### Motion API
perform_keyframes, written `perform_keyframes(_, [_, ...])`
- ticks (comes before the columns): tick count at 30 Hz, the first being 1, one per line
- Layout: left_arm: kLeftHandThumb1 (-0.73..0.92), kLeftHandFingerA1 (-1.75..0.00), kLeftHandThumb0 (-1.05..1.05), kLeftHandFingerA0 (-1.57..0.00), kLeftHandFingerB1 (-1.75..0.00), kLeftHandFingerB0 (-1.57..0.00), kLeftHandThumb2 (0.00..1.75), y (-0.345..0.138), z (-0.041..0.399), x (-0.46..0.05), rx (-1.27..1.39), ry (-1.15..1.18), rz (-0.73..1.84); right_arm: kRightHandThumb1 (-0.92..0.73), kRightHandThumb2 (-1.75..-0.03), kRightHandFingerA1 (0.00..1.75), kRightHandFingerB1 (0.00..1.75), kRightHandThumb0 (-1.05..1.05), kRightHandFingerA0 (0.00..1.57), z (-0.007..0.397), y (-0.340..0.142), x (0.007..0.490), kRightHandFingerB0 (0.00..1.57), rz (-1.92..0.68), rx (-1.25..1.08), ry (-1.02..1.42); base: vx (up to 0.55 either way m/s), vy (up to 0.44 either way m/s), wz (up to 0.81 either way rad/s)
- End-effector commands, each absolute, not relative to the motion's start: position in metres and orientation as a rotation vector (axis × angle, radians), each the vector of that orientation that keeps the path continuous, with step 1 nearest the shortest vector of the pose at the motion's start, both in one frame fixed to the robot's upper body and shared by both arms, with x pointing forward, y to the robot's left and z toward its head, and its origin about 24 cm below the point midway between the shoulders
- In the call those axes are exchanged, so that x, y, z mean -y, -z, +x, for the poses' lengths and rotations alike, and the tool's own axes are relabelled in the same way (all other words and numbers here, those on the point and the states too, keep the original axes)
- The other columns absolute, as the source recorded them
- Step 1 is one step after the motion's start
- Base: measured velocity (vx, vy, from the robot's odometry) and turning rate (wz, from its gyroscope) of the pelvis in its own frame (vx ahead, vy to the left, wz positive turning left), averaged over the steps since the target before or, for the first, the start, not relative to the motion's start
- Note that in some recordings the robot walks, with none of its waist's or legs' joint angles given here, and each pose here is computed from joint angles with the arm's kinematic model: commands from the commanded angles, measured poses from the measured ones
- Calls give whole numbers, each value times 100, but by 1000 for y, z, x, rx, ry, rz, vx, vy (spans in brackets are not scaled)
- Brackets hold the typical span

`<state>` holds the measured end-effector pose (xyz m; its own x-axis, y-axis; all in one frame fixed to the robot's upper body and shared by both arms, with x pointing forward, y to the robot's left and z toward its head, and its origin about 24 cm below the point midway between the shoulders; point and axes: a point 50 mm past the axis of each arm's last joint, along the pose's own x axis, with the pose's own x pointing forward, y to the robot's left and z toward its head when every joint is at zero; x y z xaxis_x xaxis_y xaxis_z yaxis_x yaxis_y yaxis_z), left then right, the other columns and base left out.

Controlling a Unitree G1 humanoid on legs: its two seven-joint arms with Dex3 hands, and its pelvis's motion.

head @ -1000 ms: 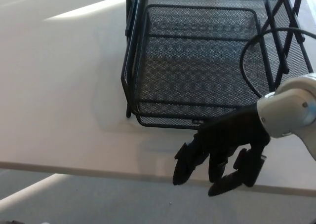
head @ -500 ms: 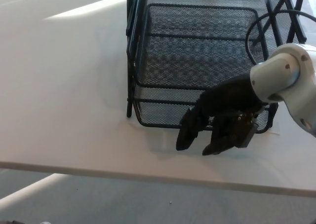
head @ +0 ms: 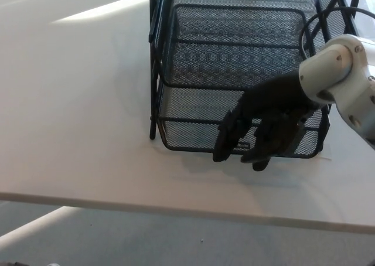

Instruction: A balck drawer is kept on the middle of the table and the robot uses its right hand to push it back away from the robot

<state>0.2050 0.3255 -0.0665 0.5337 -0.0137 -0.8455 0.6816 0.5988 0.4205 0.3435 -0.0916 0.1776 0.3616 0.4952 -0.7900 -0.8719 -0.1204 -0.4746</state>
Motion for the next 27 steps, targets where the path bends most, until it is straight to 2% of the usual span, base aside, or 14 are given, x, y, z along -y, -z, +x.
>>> perform_keyframes(1, [74, -39, -55, -51, -33, -34, 62, 67, 201, -329, -936, 478, 849, -79, -63, 42, 35, -51, 53, 339, -176, 92, 38, -1220, -387, -1242, 0, 0, 0])
perform_keyframes(4, [74, -39, -56, -51, -33, -33, 62, 67, 201, -330, -937, 477, 853, -76, -64, 41, 34, -53, 47, 323, -171, 88, 34, -1264, -355, -1301, 0, 0, 0])
perform_keyframes(11, [71, -40, -57, -49, -33, -33, 63, 66, 202, -329, -936, 479, 844, -77, -64, 41, 33, -50, 49, 269, -170, 81, 34, -1327, -272, -1453, 0, 0, 0])
perform_keyframes(14, [75, -39, -56, -51, -33, -33, 63, 66, 203, -329, -936, 481, 856, -78, -64, 41, 33, -51, 48, 246, -176, 85, 33, -1324, -206, -1502, 0, 0, 0])
perform_keyframes(21, [72, -39, -57, -49, -33, -31, 63, 65, 202, -331, -939, 480, 860, -80, -65, 38, 32, -51, 45, 231, -184, 105, 30, -1299, -204, -1500, 0, 0, 0])
perform_keyframes(27, [74, -39, -55, -50, -33, -34, 62, 65, 203, -329, -938, 483, 849, -84, -65, 40, 33, -55, 50, 234, -167, 131, 34, -1232, -276, -1432, 0, 0, 0])
